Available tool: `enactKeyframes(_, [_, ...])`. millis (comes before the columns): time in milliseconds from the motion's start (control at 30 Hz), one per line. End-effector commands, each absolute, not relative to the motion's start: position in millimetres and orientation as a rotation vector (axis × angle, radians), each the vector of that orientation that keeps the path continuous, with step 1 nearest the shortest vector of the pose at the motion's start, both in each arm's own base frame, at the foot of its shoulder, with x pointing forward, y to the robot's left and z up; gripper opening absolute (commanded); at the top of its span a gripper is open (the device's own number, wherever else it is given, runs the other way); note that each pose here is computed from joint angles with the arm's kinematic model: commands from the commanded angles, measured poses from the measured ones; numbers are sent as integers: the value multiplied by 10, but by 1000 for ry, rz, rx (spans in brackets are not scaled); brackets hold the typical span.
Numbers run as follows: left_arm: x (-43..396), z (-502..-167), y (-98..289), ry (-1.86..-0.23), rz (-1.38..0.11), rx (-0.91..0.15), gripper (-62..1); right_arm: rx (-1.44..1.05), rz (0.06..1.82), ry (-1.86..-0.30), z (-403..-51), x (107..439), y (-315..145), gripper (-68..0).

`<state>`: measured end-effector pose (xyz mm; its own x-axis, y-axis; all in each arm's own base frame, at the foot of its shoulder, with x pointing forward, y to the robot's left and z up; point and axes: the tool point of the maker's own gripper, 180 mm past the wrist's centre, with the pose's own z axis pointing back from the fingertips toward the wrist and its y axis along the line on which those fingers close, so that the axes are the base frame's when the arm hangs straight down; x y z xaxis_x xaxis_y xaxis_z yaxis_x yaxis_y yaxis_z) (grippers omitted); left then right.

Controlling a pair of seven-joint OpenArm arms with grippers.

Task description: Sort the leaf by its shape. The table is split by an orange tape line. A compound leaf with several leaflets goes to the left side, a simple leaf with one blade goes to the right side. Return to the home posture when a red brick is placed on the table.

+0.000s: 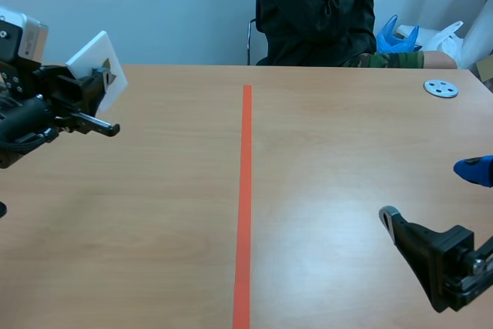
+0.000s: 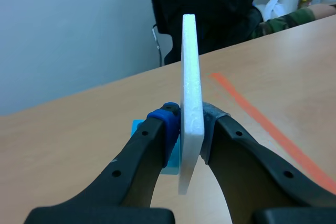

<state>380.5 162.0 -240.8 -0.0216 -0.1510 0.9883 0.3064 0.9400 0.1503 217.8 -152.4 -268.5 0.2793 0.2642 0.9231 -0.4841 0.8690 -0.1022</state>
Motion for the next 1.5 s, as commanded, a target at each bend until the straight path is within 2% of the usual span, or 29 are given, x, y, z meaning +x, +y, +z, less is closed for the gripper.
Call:
enactKeyframes(0, [3893, -2364, 1720, -1568, -346, -106, -524, 218, 509, -1226, -2588, 2229, -1497, 4])
enactKeyframes(133, [4019, -2563, 2022, -1516, -273, -47, -524, 218, 509, -1226, -2588, 2229, -1497, 4])
enactKeyframes(367, [4166, -2792, 2531, -1485, -85, -7, -524, 218, 509, -1226, -2588, 2229, -1497, 4])
enactKeyframes(667, [4059, -3265, 3056, -1367, 168, 9, -524, 217, 509, -1223, -2594, 2228, -1499, 4])
enactKeyframes(867, [3956, -3508, 2991, -1315, 148, 6, -524, 217, 509, -1222, -2594, 2227, -1498, 4])
enactKeyframes(1300, [3959, -3516, 2835, -1350, 105, -9, -521, 215, 510, -1215, -2607, 2223, -1501, 4])
enactKeyframes(1467, [3952, -3531, 2840, -1344, 106, -7, -483, 215, 510, -1215, -2607, 2223, -1501, 4])
